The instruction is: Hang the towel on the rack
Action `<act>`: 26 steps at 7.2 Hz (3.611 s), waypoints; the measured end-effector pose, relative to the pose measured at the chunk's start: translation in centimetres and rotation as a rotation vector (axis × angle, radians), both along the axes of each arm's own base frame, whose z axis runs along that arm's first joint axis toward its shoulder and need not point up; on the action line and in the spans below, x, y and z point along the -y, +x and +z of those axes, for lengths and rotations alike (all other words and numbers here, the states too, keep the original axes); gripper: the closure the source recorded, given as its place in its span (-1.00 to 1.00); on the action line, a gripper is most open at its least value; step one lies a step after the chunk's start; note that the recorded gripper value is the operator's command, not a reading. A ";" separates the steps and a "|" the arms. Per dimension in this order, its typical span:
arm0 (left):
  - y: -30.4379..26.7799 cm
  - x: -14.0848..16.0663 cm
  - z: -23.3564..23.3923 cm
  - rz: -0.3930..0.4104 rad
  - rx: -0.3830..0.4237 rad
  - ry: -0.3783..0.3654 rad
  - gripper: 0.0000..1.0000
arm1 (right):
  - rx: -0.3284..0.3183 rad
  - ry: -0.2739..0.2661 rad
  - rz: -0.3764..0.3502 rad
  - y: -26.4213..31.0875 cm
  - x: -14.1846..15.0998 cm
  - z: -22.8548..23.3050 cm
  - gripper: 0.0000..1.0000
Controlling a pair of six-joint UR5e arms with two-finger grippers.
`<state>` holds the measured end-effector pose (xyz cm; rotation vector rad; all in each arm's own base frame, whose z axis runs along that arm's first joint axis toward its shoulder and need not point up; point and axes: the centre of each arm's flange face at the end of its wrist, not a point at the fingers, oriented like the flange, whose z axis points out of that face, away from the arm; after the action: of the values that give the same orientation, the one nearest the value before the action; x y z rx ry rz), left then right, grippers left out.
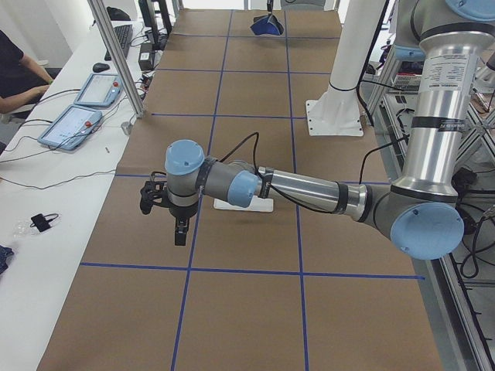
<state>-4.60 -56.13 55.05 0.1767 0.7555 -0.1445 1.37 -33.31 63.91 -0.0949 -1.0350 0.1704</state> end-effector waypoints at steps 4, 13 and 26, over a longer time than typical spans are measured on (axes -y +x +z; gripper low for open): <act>12.1 8.0 -9.4 -0.051 -0.085 -0.089 -0.89 | 0.154 -0.133 0.187 -1.6 10.7 -17.0 1.00; 40.6 2.4 -34.3 -0.334 -0.506 -0.639 -0.95 | 0.278 -0.020 0.298 -12.8 19.9 -41.2 1.00; 48.6 -5.9 -49.8 -0.276 -0.648 -0.848 -0.95 | 0.505 0.140 0.445 -27.8 14.7 -46.7 1.00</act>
<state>43.99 -50.23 5.24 -0.6065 1.2440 -0.7934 -26.39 -48.01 17.25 0.2350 -1.5613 0.4945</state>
